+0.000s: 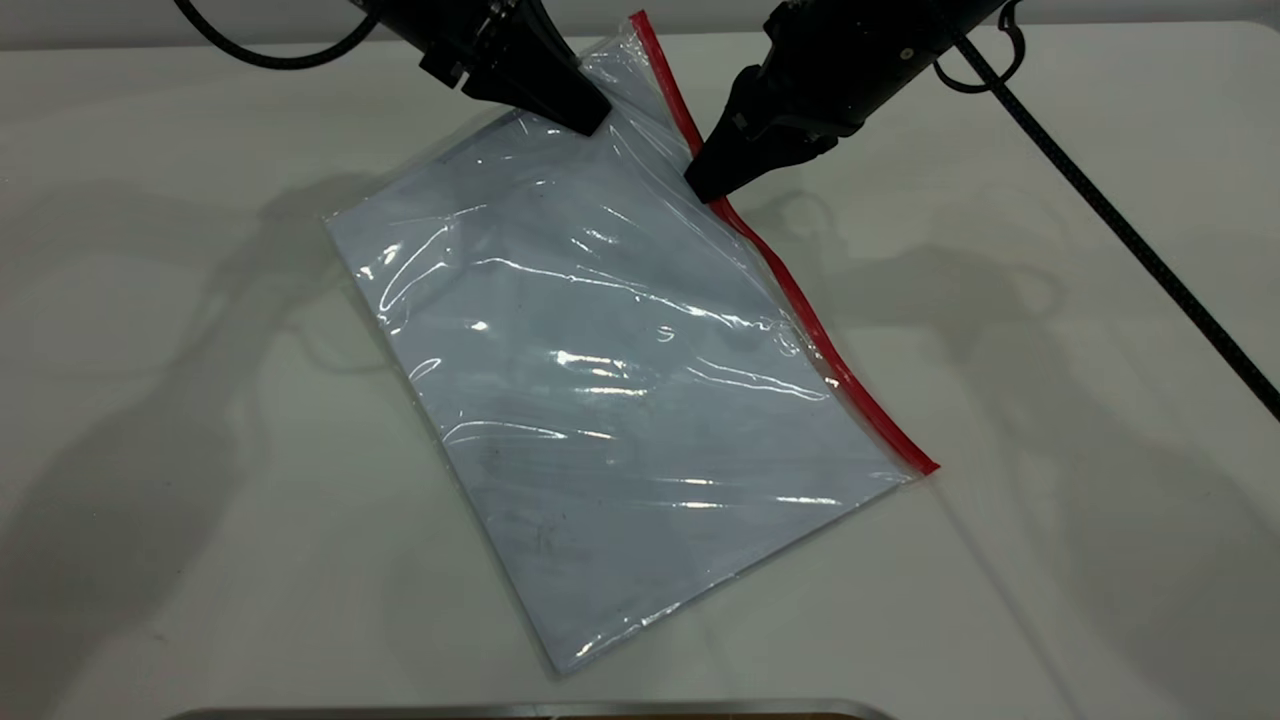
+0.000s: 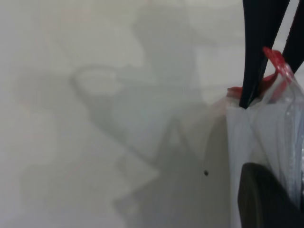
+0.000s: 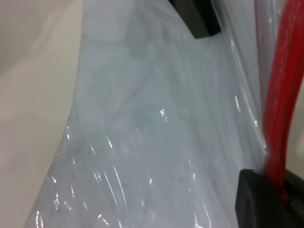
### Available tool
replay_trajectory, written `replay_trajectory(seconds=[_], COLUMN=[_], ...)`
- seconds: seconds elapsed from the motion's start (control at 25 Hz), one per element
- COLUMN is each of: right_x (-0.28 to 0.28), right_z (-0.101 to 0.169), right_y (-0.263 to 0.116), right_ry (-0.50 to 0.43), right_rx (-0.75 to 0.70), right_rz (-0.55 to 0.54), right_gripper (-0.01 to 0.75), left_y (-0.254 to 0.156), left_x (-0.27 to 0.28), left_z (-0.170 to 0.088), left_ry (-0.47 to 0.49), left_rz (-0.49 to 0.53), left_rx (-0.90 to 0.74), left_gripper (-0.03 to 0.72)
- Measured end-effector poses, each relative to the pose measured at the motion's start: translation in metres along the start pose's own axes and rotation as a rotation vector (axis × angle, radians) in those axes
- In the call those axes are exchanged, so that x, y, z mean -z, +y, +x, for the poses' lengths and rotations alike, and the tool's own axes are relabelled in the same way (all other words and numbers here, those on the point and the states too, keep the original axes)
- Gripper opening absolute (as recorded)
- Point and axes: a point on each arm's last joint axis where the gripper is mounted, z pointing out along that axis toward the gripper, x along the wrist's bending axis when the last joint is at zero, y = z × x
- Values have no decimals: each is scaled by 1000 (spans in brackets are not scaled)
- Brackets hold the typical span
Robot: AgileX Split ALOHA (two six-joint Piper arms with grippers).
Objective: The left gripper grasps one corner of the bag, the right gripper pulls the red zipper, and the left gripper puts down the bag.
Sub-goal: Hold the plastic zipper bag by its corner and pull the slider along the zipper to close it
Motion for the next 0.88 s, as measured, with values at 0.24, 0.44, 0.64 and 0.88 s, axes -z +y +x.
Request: replay_trajectory(seconds=[0.24,0.44,0.64,0.88], right_x=[0,0,-4,-3], right_z=[-1,-3,-8,-6], right_y=[-2,-6,-24,-33], right_ry=[-2,-15,-12,16], right_rx=[-7,25,44,32], right_rz=[11,53,152,254], right_gripper=[59,62,62,64], left_y=[-3,-7,-13,-14], left_x=[7,15,32,36], left_z=[3,5,10,10], left_ry=[14,31,64,69], left_rz=[-18,-34,-54,-33], left_rx=[34,49,71,63], left_gripper=[51,51,51,51])
